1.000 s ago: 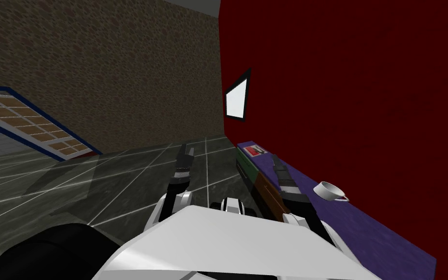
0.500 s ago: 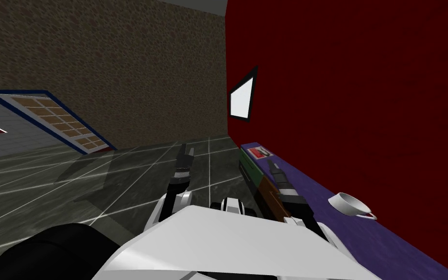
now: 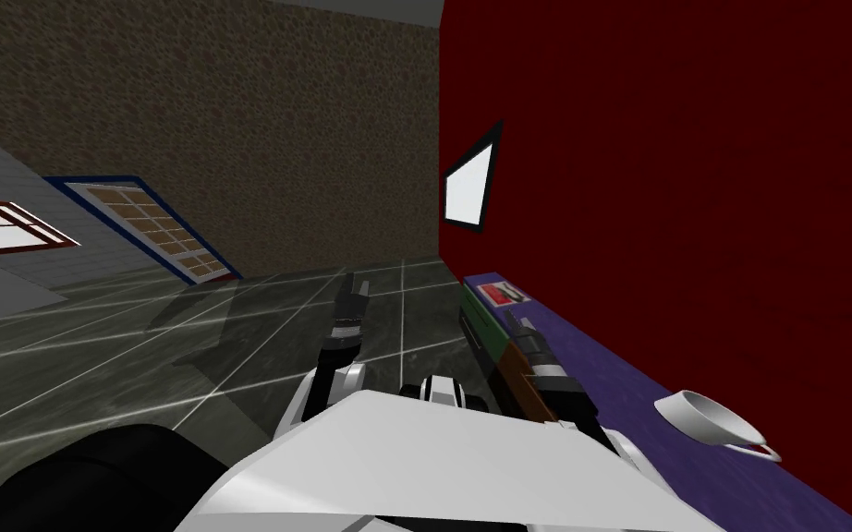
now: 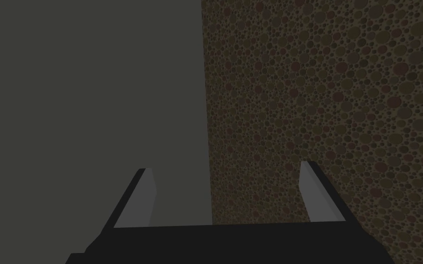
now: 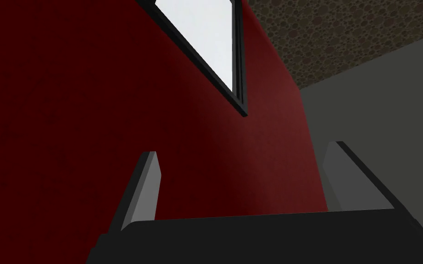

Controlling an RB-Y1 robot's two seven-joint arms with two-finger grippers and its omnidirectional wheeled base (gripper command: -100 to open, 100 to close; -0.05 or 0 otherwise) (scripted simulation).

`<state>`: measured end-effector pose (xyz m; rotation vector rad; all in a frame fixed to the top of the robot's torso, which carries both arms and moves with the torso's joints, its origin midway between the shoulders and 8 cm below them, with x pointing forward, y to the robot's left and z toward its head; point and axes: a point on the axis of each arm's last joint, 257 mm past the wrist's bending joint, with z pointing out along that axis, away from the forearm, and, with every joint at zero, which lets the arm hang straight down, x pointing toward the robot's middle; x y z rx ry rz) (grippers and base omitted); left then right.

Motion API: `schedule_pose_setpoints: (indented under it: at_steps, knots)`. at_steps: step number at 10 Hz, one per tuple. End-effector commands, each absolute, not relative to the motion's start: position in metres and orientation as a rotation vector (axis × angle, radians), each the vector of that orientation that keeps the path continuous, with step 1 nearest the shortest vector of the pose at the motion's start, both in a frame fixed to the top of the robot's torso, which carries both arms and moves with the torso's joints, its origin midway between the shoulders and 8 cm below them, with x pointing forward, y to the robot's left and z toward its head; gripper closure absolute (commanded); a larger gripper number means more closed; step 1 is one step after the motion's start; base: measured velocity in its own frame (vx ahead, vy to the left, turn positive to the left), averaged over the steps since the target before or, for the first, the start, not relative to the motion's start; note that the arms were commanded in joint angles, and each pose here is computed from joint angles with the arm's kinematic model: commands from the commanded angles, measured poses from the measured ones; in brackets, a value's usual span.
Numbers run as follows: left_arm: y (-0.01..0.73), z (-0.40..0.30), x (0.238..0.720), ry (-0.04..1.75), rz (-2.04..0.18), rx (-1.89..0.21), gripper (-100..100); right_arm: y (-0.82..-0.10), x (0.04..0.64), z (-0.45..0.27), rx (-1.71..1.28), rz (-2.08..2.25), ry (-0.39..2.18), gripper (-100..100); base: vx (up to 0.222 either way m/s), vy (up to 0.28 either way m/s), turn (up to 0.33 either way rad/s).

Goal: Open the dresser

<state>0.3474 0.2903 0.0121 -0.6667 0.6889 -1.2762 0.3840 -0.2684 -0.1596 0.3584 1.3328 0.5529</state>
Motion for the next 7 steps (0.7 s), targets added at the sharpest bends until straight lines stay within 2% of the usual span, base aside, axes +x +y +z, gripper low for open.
schedule_pose_setpoints:
  at_steps: [1, 7]
  knots:
    - [0.290, 0.012, 0.347, 0.689, -1.276, -0.667, 0, -0.273, 0.383, -0.184, 0.294, 0.451, 1.401, -100, 0.043, 0.002, 0.147]
    - [0.290, 0.012, 0.347, 0.689, -1.276, -0.667, 0, -0.286, 0.377, -0.236, 0.140, 0.239, 1.539, -100, 0.039, -0.001, 0.112]
